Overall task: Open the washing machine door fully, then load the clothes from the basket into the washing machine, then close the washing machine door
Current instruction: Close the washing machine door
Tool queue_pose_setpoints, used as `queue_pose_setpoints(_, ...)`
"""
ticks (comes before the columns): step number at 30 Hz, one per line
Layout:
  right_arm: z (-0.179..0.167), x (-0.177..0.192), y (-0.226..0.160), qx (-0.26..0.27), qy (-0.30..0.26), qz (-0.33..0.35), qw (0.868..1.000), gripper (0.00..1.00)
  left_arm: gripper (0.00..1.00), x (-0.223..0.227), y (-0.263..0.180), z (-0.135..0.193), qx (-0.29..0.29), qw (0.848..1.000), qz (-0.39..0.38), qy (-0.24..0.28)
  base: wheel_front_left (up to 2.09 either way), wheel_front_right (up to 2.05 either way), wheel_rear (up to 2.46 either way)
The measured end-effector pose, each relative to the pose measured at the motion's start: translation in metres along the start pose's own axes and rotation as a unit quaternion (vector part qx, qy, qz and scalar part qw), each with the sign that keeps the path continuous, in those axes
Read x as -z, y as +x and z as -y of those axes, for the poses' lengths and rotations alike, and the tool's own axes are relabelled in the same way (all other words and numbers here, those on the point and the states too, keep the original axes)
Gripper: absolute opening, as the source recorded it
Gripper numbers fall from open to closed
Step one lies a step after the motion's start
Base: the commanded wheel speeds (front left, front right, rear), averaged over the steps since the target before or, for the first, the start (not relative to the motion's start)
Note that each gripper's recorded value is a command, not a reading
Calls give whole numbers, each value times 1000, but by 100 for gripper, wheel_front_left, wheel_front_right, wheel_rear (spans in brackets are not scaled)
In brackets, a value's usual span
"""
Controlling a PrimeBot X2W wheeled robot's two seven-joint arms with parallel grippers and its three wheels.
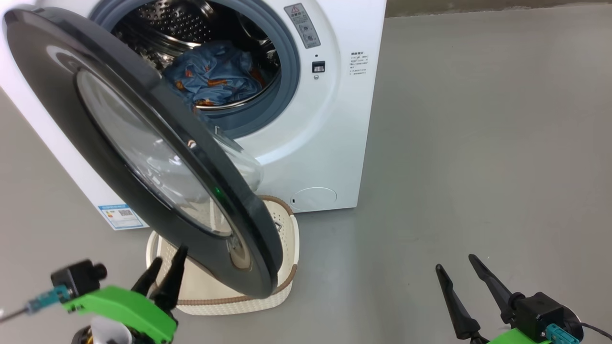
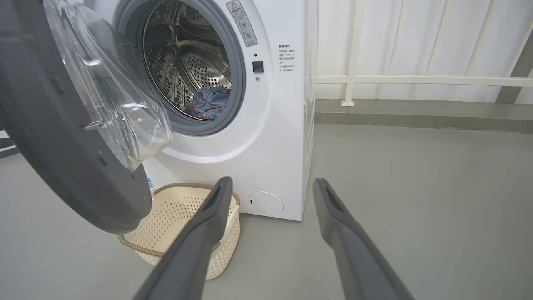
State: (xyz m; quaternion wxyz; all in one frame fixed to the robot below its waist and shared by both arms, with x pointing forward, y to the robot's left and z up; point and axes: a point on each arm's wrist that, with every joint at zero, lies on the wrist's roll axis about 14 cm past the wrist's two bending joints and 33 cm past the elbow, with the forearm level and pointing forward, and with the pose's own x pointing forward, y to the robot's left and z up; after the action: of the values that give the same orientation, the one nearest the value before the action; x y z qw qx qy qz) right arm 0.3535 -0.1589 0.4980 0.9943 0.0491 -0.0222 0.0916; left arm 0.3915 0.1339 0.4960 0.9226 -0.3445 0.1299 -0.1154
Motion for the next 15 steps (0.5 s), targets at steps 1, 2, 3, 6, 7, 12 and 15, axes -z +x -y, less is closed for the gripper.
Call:
queue_pose_setpoints(1, 0, 0, 0, 0, -1, 0, 1000, 100, 100, 3, -1, -5, -8, 1000, 5, 14, 0, 0, 0)
queue_pose_setpoints(2, 1, 0, 0, 1, -1, 1, 1000, 100, 100, 6, -3, -9, -15, 1000, 9, 24, 0, 0, 0)
queue_pose_setpoints(3, 2, -1, 0, 2, -2, 1, 1000, 100, 100, 10, -5, -13, -22, 999, 15, 33, 0, 0, 0)
queue_pose_setpoints(6, 3, -2, 0, 4, -3, 3, 1000, 100, 100, 18, -9, -23, -38, 997, 34, 61, 0, 0, 0)
queue_pose_setpoints(7, 4, -3, 0, 5, -3, 4, 1000, 100, 100, 19, -11, -28, -47, 995, 44, 74, 0, 0, 0)
queue_pose_setpoints(12, 6, -3, -3, 9, -4, 4, 1000, 100, 100, 32, -19, -43, -76, 984, 60, 150, 0, 0, 0)
queue_pose_setpoints(15, 6, 0, -6, 11, -2, -1, 1000, 100, 100, 38, -22, -48, -87, 979, 59, 175, 0, 0, 0)
